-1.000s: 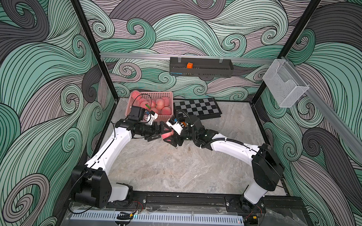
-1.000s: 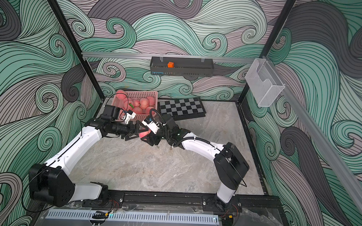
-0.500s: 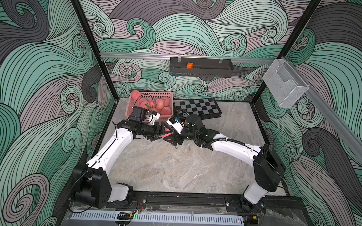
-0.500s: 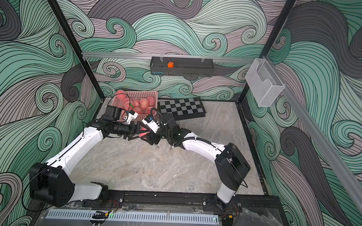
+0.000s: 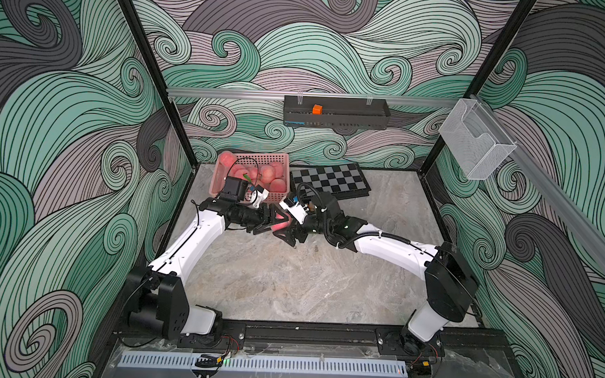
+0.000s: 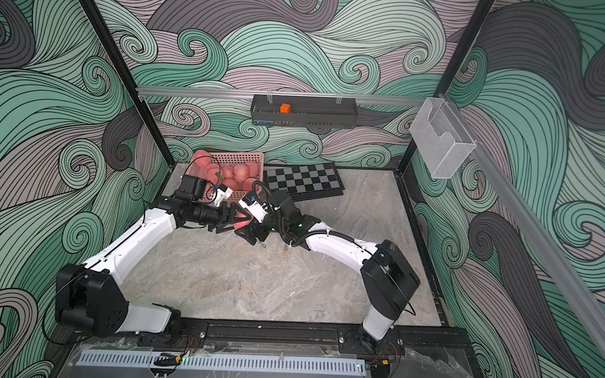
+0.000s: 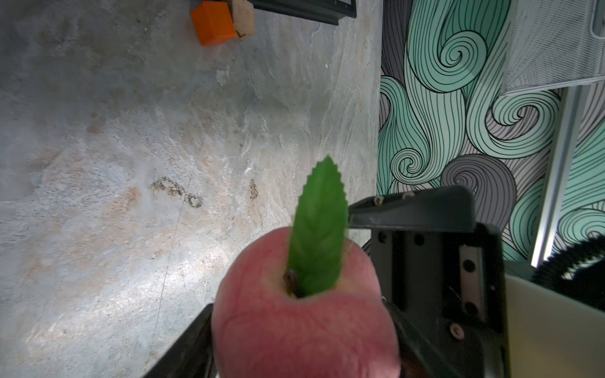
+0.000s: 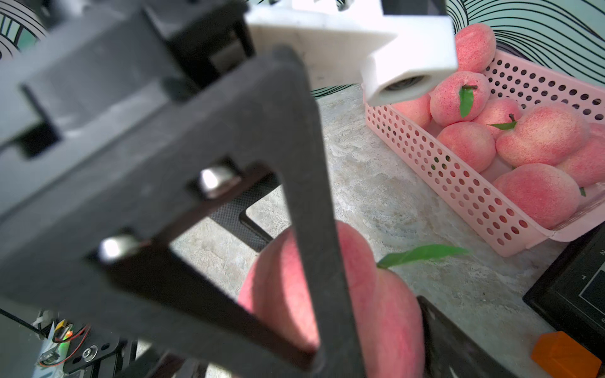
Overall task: Put the peaches into the basket
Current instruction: Place the peach in the basket.
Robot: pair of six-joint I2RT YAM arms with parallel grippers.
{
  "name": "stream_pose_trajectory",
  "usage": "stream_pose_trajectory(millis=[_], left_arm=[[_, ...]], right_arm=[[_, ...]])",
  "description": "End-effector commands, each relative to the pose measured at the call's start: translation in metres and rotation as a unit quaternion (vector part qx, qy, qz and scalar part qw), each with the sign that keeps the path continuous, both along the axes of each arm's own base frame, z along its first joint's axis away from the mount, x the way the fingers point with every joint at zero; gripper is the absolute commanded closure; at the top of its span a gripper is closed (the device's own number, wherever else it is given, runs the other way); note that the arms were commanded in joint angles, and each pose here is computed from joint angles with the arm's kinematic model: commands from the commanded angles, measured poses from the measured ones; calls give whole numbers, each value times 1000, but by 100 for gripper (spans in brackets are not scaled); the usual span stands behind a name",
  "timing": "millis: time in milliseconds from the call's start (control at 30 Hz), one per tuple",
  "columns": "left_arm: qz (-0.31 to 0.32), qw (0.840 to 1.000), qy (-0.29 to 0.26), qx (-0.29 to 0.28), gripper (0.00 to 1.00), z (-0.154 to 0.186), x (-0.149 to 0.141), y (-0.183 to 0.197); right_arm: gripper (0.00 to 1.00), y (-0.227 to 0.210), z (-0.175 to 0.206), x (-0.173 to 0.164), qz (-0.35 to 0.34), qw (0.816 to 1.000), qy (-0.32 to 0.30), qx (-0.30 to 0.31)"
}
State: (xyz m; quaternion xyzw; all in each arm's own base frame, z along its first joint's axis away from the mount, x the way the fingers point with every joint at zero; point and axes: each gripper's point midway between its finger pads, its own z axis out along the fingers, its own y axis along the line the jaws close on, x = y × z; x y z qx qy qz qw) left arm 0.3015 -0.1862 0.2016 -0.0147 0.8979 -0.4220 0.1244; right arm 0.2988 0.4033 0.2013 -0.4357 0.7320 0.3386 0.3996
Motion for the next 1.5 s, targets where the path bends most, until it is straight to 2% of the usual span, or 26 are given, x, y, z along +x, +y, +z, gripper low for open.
stream_pose_trajectory(millis=[0,200,400,567,933,1133,1333,1467], left_arm=[[5,999,-36,39,36,11,14,8],[41,996,-34,71,37,3,44,29],[108,983,-55,138,38,3,89,77],[180,961,-70,199,38,-1,129,125],[286,918,-104,253,38,-4,192,190],[323,881,-154,308,38,7,220,228],[344,870,-141,325,38,-9,247,257],[343,863,-162,335,38,-20,266,268]], right_arm=[[5,-10,17,2,-8,1000,-16,15],[3,-25,23,6,-22,999,-18,18],[2,-37,24,12,-38,999,-11,12],[2,-44,24,14,-43,999,-7,11],[1,-62,25,20,-61,998,-3,16],[1,-70,23,24,-64,998,-4,11],[1,-83,26,30,-74,997,-8,12],[1,-87,23,31,-73,997,-7,7]])
